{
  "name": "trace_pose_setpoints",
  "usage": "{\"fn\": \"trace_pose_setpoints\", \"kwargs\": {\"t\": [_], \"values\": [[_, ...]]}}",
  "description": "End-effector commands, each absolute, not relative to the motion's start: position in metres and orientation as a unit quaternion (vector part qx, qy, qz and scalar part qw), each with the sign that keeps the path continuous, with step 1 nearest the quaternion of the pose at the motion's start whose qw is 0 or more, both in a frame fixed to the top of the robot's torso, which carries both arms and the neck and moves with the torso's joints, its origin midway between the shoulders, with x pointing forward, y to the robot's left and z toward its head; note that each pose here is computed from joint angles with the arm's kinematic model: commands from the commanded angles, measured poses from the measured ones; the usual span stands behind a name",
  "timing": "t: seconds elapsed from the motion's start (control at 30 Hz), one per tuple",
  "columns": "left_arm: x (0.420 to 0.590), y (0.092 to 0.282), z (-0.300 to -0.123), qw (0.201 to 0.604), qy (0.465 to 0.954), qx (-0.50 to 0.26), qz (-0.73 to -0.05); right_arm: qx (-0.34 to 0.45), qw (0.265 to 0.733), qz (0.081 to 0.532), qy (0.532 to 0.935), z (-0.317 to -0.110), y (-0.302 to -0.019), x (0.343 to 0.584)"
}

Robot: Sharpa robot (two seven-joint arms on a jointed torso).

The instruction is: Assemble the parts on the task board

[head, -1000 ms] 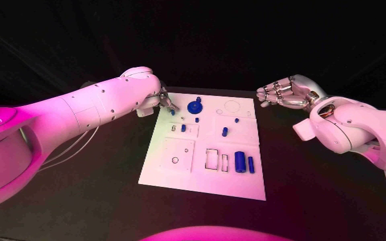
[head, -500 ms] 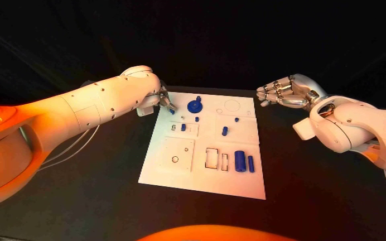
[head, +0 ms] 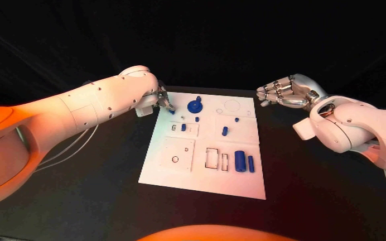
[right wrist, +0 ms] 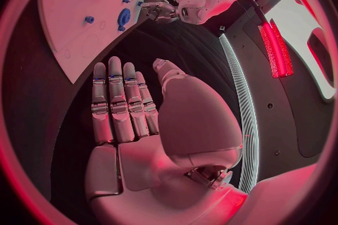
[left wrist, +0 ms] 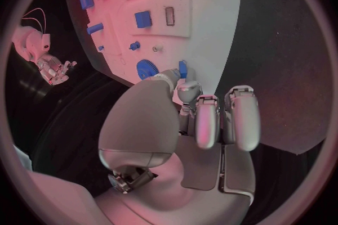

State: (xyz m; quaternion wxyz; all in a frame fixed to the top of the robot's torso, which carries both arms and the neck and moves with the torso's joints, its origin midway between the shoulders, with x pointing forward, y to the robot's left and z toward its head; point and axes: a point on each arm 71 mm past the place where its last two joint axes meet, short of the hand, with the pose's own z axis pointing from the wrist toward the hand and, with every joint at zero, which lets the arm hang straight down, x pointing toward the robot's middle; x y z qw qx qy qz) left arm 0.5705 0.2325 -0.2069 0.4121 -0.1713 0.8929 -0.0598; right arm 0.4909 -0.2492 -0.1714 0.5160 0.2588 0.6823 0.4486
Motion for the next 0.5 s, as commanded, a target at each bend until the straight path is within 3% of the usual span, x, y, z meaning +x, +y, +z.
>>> {"fn": "trace_pose_setpoints", "kwargs": {"t": [0.03, 0.5], "values": [[0.567, 0.23, -0.204, 0.41, 0.885, -0.196, -0.099, 0.255, 0.512, 0.452, 0.684, -0.172, -0.248, 0.49], [0.533, 0.231, -0.188, 0.436, 0.861, -0.203, -0.163, 0.257, 0.513, 0.451, 0.684, -0.171, -0.251, 0.489]]}}
